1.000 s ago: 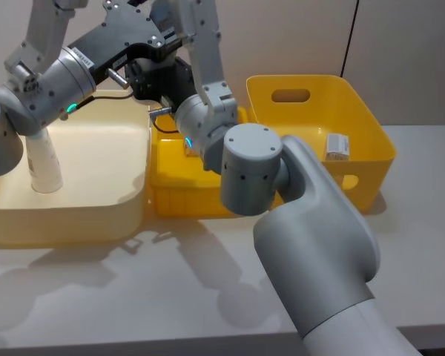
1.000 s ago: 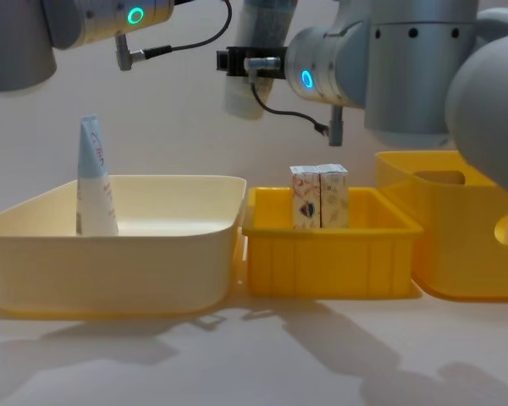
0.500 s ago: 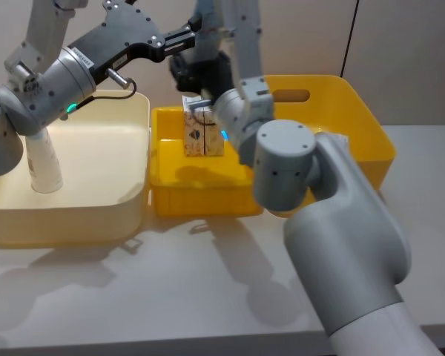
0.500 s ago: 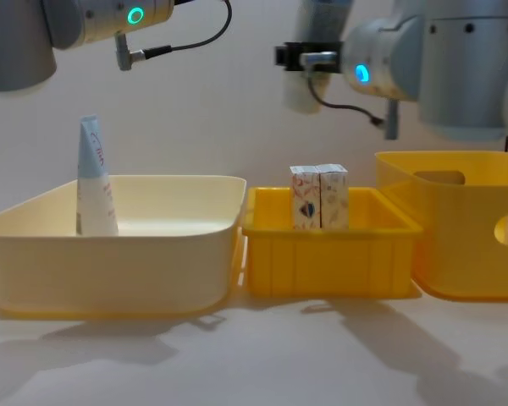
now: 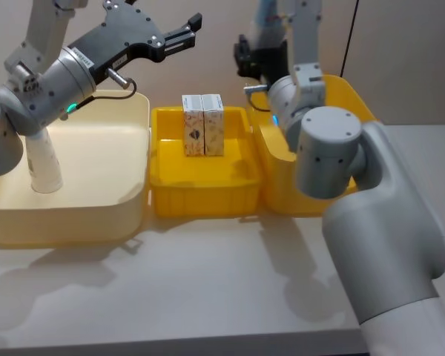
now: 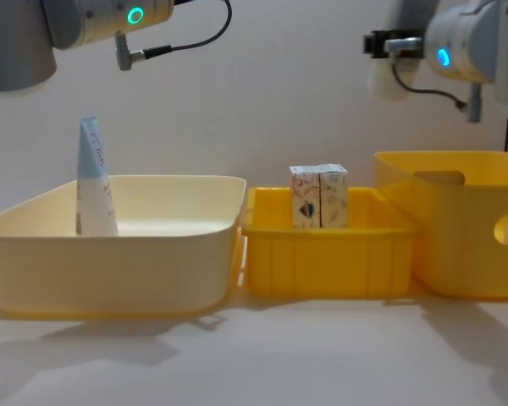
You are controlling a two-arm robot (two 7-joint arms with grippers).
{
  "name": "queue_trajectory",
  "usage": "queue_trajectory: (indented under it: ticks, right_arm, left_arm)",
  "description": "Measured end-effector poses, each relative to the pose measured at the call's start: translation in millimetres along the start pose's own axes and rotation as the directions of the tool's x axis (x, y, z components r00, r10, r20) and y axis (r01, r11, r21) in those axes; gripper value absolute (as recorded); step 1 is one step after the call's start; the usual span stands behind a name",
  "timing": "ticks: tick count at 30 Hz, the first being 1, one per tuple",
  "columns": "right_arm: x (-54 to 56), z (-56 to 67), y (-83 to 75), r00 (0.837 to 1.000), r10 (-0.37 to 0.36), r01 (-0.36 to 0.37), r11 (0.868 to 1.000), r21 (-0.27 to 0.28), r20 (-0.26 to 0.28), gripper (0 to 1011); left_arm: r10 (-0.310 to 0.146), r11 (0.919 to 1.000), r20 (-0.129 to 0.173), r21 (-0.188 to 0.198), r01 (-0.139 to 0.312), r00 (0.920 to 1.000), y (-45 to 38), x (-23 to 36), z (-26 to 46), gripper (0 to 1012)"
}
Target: Bimanual collaborative sorting of washing and personal care products
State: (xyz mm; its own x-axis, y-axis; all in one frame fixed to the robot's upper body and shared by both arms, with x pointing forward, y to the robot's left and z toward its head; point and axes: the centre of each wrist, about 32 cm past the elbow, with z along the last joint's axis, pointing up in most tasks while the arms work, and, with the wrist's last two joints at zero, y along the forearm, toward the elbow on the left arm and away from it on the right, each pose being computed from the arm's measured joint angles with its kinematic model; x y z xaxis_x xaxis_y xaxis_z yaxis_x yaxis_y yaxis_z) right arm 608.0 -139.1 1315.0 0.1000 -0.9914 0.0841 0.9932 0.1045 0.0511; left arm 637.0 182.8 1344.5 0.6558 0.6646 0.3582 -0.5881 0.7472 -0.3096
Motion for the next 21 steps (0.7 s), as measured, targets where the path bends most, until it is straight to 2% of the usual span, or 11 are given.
queue_trajectory:
  ticks: [2,6,11,18,21]
  right_arm:
    - [7.4,3.1,1.4,0.999,-0.045,0.045,0.999,-0.01,0.004,513]
    - [13.6,7.2,3.2,0.996,-0.087,0.087,0.996,-0.02,0.005,513]
    - [24.5,13.4,8.9,0.987,-0.162,0.162,0.985,-0.067,0.007,513]
    - [32.5,20.5,14.9,0.979,-0.204,0.203,0.971,-0.125,0.006,513]
    - [36.6,25.0,18.2,0.976,-0.216,0.214,0.963,-0.166,0.009,513]
  left_arm:
    - [0.0,1.0,0.0,0.0,0.0,1.0,0.0,0.0,0.0,1003]
    - [0.0,1.0,0.0,0.0,0.0,1.0,0.0,0.0,0.0,1004]
    - [0.0,1.0,0.0,0.0,0.0,1.0,0.0,0.0,0.0,1003]
    - [0.0,1.0,0.0,0.0,0.0,1.0,0.0,0.0,0.0,1004]
    - [0.0,1.0,0.0,0.0,0.0,1.0,0.0,0.0,0.0,1003]
